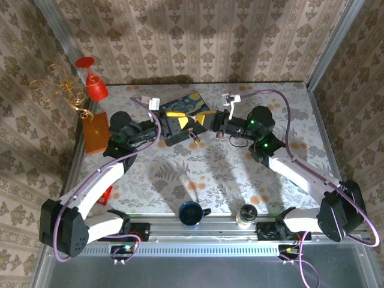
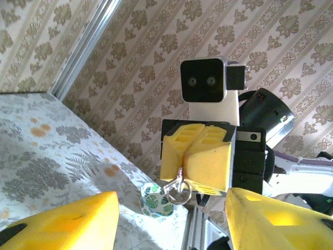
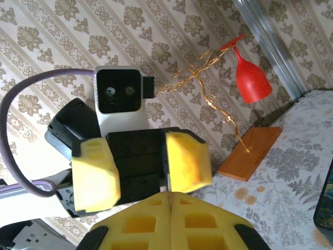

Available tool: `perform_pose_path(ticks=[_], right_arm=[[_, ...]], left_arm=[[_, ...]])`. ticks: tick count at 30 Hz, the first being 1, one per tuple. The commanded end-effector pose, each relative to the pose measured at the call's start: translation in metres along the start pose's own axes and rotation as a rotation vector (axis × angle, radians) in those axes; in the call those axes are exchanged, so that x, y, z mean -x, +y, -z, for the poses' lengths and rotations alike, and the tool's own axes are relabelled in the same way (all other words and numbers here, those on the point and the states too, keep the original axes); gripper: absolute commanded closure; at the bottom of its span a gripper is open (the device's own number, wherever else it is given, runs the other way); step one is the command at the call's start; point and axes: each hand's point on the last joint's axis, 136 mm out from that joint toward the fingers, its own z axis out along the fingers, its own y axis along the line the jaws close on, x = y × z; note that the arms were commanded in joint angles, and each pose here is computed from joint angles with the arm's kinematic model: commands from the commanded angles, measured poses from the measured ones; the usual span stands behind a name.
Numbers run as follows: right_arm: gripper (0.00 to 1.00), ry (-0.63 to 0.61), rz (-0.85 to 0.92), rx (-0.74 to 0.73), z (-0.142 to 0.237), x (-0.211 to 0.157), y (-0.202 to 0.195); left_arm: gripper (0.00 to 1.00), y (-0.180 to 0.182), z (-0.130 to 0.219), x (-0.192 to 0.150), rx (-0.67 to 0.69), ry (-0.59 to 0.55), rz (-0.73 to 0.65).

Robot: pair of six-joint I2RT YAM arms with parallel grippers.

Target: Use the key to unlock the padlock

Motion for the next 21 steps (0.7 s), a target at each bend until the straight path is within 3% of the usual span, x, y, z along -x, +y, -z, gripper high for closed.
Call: perform_pose_path(ticks=[1, 6, 9, 13, 21], right_arm=[[1.0, -0.019, 0.003, 0.072, -0.0043, 0.0097, 0.0157], [1.0, -0.017, 0.004, 0.082, -0.0054, 0.0093, 0.019], [1.0, -0.015, 0.002, 0.085, -0.0059, 0.0086, 0.0199], [1.0, -0.015, -0.002, 0.089, -0.0068, 0.0081, 0.0203], [1.0, -0.021, -0.006, 0.087, -0.0063, 0.0079, 0.0199]], left_arm=[[0.43, -0.0164, -0.0002, 0.0127, -0.052, -0.028, -0.038], [0.45, -0.0152, -0.0006, 0.0124, -0.052, -0.031, -0.039], [0.56, -0.0158, -0.0018, 0.0137, -0.068, -0.035, -0.035], [0.63, -0.0155, -0.0042, 0.0139, -0.092, -0.037, -0.028], [0.93, -0.0136, -0.0076, 0.0131, -0.119, -0.028, -0.014]])
